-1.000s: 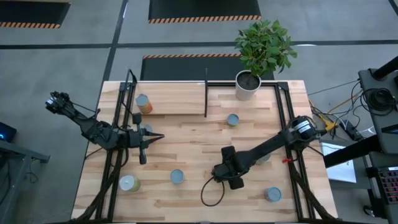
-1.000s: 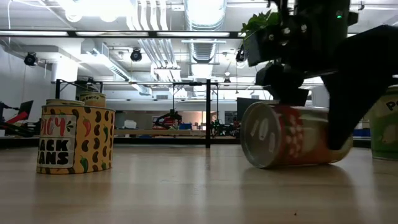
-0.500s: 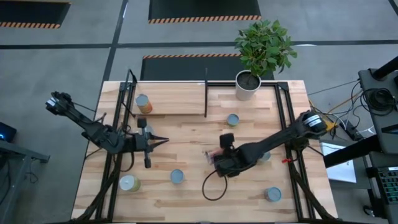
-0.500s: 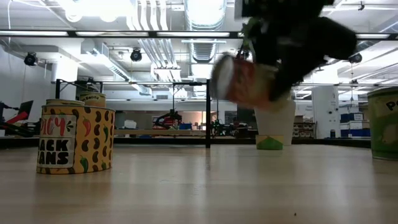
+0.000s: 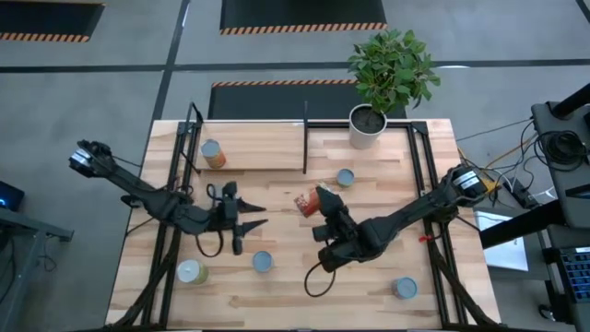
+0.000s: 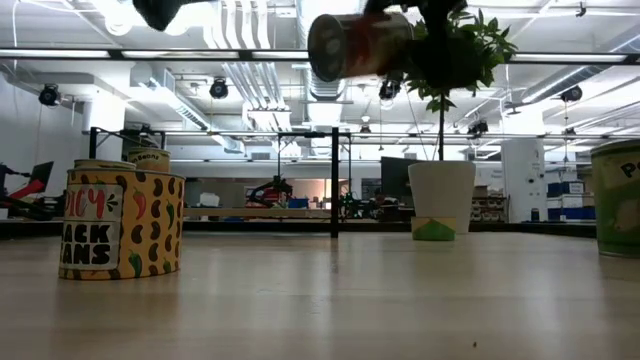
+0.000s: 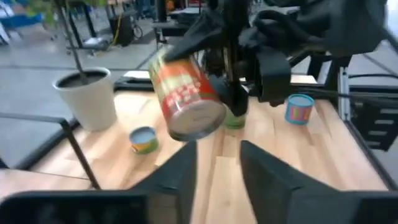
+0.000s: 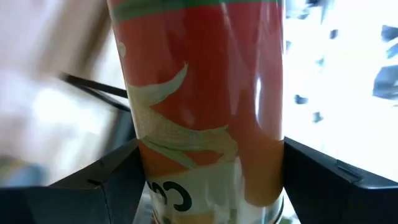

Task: Pick and place cans onto a shelf
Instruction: Put the right orange corn can on the shelf

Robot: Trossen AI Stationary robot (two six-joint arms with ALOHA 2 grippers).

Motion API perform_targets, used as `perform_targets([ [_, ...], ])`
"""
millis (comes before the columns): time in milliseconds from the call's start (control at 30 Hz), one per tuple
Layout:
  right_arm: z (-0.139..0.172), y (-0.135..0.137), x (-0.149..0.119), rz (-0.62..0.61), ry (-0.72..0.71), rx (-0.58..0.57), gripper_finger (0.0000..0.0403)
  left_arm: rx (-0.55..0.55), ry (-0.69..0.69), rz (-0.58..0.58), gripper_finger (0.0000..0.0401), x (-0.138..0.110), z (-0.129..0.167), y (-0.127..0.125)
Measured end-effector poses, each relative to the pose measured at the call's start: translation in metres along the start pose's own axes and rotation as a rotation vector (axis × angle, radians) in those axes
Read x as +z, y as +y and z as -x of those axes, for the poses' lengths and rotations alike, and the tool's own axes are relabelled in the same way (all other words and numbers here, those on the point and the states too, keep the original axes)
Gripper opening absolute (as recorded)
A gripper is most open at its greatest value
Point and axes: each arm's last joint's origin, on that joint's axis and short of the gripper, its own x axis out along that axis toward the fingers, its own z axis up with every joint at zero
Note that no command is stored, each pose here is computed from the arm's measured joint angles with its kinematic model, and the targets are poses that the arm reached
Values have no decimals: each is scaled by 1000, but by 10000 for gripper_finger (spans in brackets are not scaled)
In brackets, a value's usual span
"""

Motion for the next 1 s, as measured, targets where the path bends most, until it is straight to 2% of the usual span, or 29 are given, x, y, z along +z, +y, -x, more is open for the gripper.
perform_targets([
  [100,-2,-6,5,49,9,-35,305,25,0,52,185,-1,-7,3],
  [233,-4,-13,12,-1,-19,-44,306,51,-23,91,260,0,-15,6],
  [467,-5,-18,16,-7,-41,-49,306,82,-68,100,347,0,-31,8],
  [600,-6,-18,16,-17,-46,-42,306,80,-90,77,366,-2,-38,4],
  [800,-6,-18,16,-25,-47,-42,306,78,-108,45,368,-11,-54,-5],
  [1000,-6,-19,17,-101,-52,-42,306,117,-136,21,368,-17,-64,-9],
])
